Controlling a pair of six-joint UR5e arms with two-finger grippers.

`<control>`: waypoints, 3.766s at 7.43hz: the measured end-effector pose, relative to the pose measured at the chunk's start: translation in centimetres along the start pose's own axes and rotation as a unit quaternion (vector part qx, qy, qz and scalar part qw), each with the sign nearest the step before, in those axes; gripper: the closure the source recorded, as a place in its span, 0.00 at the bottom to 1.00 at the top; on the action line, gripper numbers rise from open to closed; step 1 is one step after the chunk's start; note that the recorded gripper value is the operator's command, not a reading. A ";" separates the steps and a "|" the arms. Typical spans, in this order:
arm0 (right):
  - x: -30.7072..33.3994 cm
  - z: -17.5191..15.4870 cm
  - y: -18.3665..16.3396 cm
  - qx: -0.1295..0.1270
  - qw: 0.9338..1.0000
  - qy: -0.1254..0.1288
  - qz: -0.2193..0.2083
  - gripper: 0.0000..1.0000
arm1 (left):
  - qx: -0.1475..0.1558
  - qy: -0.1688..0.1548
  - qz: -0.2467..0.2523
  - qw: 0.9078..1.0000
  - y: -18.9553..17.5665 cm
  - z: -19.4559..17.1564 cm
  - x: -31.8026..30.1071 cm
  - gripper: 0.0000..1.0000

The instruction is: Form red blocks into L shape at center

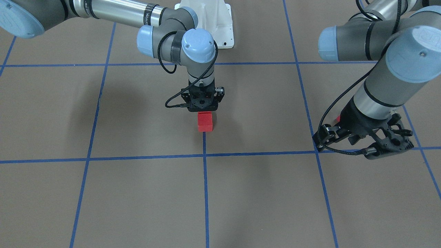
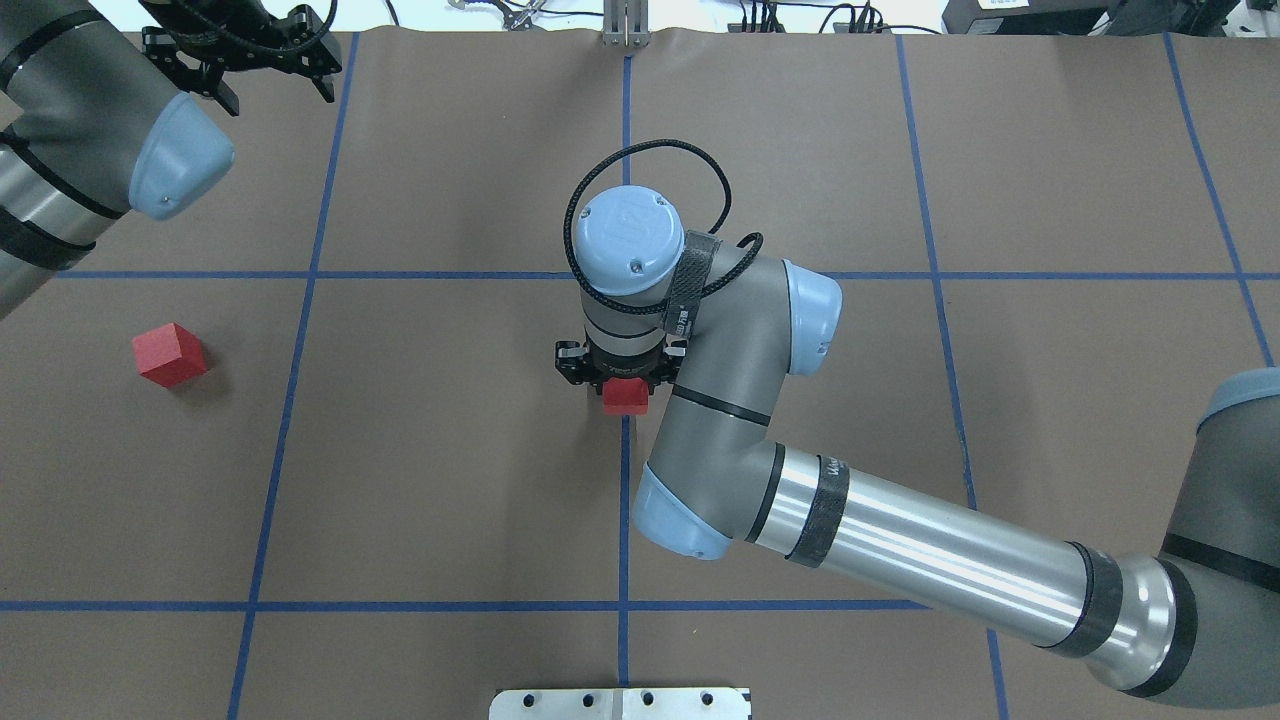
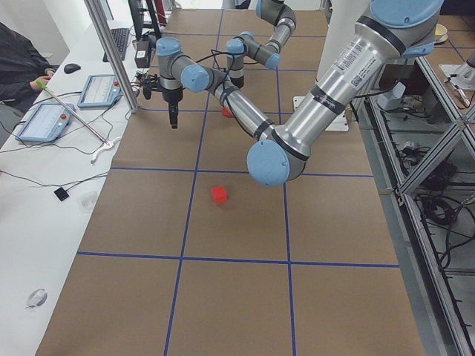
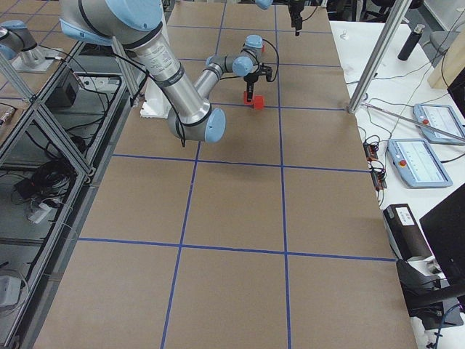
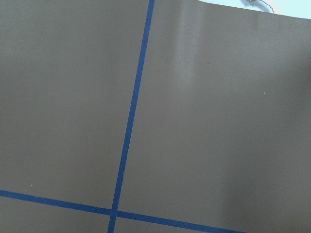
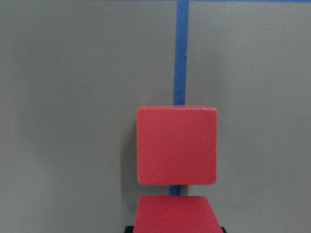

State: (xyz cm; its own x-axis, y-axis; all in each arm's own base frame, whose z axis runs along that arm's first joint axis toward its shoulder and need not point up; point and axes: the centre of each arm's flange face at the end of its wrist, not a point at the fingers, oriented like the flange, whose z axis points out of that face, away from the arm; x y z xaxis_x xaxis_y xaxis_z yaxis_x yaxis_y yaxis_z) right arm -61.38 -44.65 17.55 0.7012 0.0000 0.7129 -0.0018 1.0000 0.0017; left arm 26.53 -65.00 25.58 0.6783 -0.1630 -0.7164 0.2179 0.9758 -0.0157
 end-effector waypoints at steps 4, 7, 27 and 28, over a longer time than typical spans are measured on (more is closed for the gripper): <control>0.3 0.1 -0.2 0.004 1.000 0.005 0.003 1.00 | -0.002 -0.002 -0.001 1.000 -0.2 0.3 -0.1 0.00; 0.1 0.0 -0.2 0.003 1.000 0.003 0.002 1.00 | -0.001 -0.002 -0.001 1.000 -0.3 0.2 0.0 0.00; 0.0 0.3 -0.2 0.003 1.000 0.002 0.000 0.82 | 0.002 -0.002 -0.003 1.000 -0.6 -0.1 -0.2 0.00; 0.0 0.3 -0.2 0.004 1.000 0.002 -0.001 0.82 | 0.002 -0.001 -0.004 1.000 -0.6 -0.2 -0.2 0.00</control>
State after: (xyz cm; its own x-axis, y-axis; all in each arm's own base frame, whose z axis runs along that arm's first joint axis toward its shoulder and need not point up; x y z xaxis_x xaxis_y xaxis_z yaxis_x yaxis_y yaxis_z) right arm -61.57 -44.89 17.77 0.7040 -0.0011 0.7102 -0.0059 1.0000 0.0075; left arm 26.11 -65.54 25.65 0.6786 -0.1707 -0.7144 0.2259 0.9740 -0.0182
